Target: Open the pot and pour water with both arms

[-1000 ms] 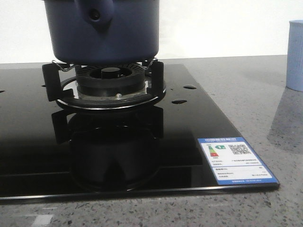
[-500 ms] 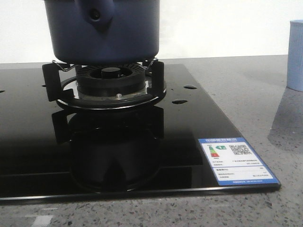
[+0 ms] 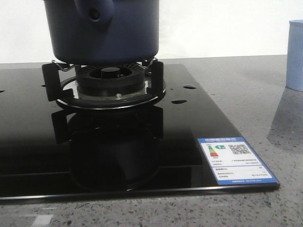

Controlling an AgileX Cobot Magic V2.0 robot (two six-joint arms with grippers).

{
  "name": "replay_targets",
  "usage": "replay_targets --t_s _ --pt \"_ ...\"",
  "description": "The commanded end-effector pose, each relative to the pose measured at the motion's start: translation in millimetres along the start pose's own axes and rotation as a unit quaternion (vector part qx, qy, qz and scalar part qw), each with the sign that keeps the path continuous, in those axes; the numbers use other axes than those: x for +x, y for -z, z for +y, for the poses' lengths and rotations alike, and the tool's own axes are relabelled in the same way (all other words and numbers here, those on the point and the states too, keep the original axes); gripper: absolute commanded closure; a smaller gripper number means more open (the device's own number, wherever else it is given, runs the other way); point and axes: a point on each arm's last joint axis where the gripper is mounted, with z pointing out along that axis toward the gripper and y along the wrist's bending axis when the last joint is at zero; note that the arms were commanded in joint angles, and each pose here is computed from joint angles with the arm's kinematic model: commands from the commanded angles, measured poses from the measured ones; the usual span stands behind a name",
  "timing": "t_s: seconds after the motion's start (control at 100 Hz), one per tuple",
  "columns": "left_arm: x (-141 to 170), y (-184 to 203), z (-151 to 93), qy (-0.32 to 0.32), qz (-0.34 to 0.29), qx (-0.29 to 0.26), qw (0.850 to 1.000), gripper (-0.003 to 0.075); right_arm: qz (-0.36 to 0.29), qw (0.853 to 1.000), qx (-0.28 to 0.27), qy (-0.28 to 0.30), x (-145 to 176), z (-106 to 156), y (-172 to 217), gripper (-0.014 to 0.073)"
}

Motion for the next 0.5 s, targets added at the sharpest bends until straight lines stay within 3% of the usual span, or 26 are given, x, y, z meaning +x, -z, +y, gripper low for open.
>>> replay_targets --t_s 0.0,0.29,0.49 --pt "-20.3 -12.9 -1.3 0.002 -0.060 -0.013 0.998 0.0207 -0.051 0.999 0.010 0.008 -18.2 -1.1 2.8 0.0057" --pt "-27.5 -70.4 -5.2 -0.014 -0.040 -0.014 0.999 0.0177 -0.051 0.999 0.010 0.008 -18.2 -1.1 2.8 0.0057" --pt "-28.4 -98.0 6.2 -0.013 -0.032 -0.036 0.999 0.0162 -0.051 0.999 0.010 0.008 -18.2 -1.1 2.8 0.0057"
